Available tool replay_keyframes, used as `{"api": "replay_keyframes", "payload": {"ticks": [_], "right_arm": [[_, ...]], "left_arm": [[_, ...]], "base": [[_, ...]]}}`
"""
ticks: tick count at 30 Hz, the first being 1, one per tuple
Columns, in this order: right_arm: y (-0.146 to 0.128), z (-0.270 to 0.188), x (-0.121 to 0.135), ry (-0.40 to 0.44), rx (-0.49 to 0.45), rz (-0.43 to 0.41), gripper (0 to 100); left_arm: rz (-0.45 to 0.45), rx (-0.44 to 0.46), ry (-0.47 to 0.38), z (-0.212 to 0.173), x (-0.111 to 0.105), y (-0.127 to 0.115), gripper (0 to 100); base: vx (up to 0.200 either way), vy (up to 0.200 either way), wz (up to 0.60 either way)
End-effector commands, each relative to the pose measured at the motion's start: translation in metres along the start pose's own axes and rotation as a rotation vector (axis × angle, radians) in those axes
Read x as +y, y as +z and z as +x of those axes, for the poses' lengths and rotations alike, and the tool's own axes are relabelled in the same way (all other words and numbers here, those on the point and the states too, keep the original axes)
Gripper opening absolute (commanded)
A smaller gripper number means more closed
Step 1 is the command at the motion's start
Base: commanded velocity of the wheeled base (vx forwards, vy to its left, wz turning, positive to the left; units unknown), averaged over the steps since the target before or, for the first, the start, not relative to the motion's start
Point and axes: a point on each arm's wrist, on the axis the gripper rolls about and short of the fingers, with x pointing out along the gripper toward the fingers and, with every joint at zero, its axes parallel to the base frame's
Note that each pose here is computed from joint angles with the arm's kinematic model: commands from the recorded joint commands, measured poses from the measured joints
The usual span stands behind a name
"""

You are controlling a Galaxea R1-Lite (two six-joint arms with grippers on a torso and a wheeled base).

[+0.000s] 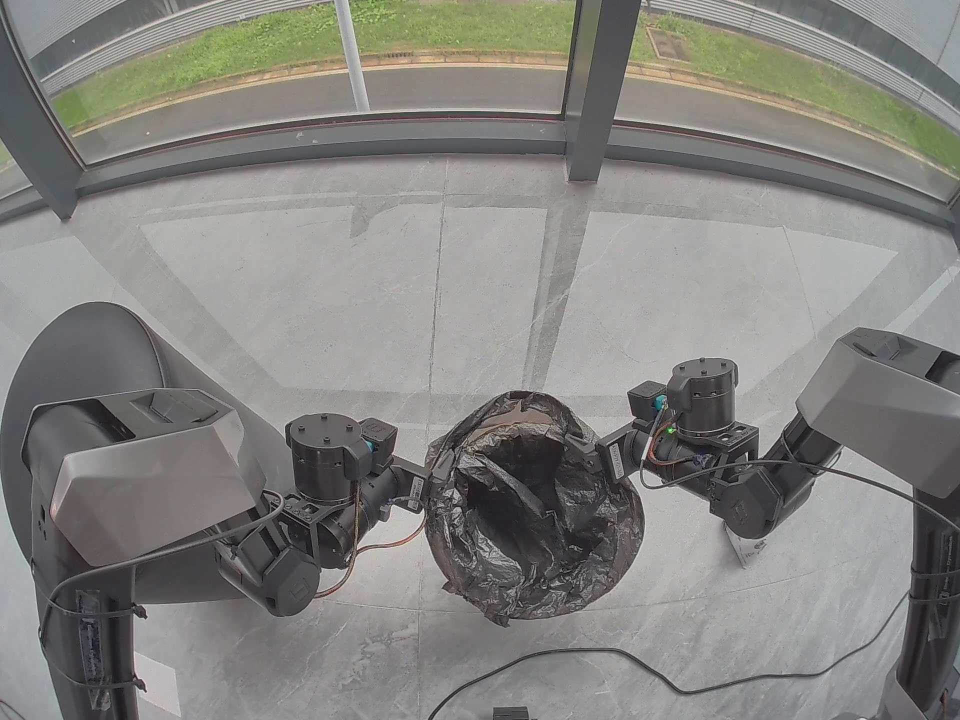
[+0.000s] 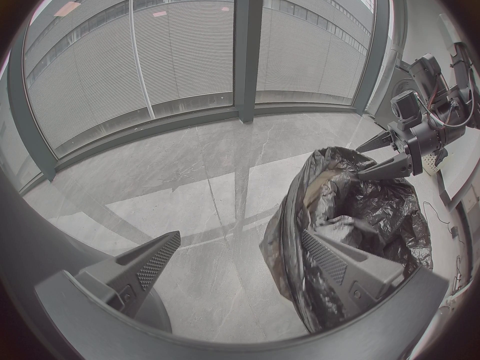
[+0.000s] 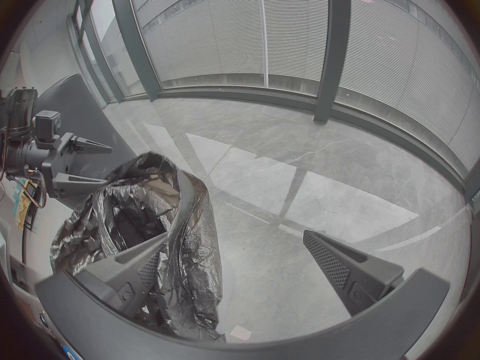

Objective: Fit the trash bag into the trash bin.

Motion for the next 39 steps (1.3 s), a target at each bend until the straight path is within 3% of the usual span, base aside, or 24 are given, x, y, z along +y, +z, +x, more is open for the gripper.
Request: {"api": "replay_keyframes", "payload": {"ticks": [1, 24, 39], "right_arm": [[-0.001, 0.001, -0.004, -0.009, 0.002, 0.004, 100], [0.009, -0.012, -0.008, -0.004, -0.051, 0.004, 100], [-0.006, -0.010, -0.021, -0.029, -0.008, 0.021, 100]], "left_arm": [[0.001, 0.003, 0.002, 0.000, 0.000, -0.001, 100], [0.002, 0.007, 0.004, 0.001, -0.001, -0.002, 100], [0.003, 0.009, 0.000, 0.001, -0.003, -0.003, 100]], "base": [[0.000, 0.000, 0.00], [0.000, 0.000, 0.00], [0.000, 0.000, 0.00]]}}
